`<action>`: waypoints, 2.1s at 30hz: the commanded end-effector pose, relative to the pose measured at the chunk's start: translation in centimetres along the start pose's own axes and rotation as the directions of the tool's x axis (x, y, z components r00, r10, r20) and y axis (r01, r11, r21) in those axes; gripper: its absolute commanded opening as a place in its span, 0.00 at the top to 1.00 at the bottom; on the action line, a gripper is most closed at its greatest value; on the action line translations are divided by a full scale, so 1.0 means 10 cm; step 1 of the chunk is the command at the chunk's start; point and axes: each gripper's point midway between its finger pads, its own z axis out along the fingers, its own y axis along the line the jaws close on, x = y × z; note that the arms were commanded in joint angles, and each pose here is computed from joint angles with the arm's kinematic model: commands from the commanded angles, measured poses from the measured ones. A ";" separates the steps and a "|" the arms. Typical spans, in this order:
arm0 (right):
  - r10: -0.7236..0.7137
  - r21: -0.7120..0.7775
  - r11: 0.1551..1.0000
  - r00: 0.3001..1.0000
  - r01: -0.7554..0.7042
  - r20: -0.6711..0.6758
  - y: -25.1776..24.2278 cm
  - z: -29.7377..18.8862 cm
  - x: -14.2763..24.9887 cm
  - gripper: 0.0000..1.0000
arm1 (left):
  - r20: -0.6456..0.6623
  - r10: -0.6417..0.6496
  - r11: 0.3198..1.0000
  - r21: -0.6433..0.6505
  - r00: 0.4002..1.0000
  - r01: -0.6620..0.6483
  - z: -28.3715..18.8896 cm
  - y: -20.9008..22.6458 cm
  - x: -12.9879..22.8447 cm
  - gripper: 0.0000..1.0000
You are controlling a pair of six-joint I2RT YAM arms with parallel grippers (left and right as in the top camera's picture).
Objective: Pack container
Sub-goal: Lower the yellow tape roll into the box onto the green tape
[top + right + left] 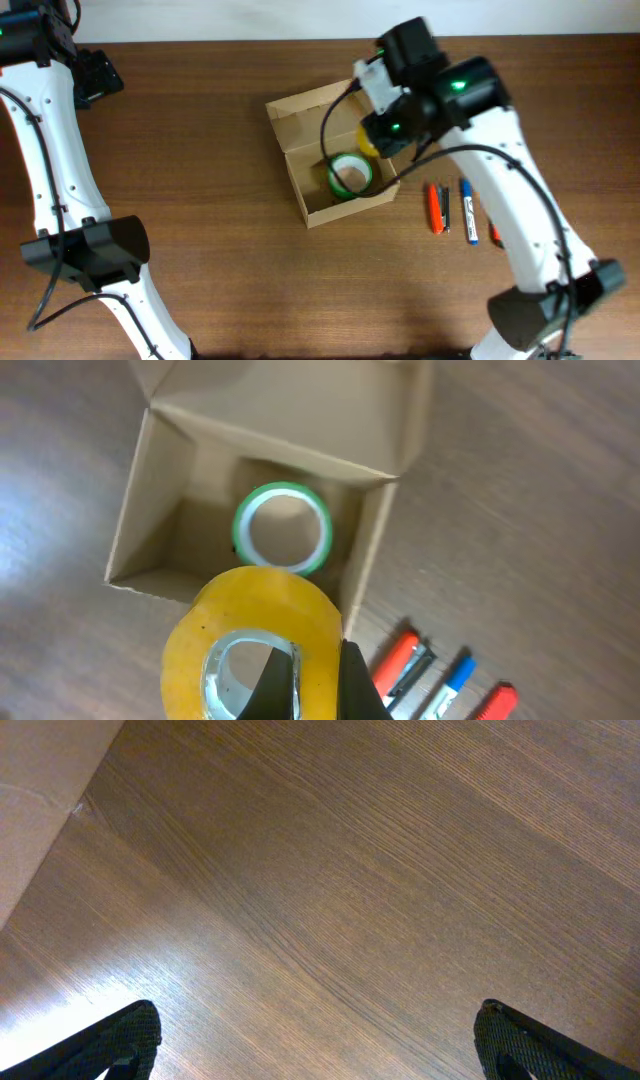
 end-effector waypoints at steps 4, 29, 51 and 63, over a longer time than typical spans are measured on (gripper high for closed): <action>-0.035 0.003 0.999 0.987 0.036 -0.154 0.06 0.91 -0.03 0.97 | -0.020 0.006 1.000 -0.004 1.000 -0.007 0.09 -0.01 0.01 0.00; 0.023 -0.056 0.997 0.918 -0.049 -0.396 0.00 2.15 0.64 0.96 | -0.020 0.007 1.000 -0.004 1.000 -0.007 0.09 -0.01 0.02 0.01; -0.032 -0.039 0.999 0.985 0.026 -0.170 0.08 1.43 0.02 0.96 | -0.020 0.007 1.000 -0.004 1.000 -0.007 0.09 -0.01 0.02 0.01; -0.035 -0.051 0.998 0.960 0.022 -0.277 0.13 1.79 0.44 0.96 | -0.020 0.007 1.000 -0.004 1.000 -0.007 0.09 -0.01 0.02 0.00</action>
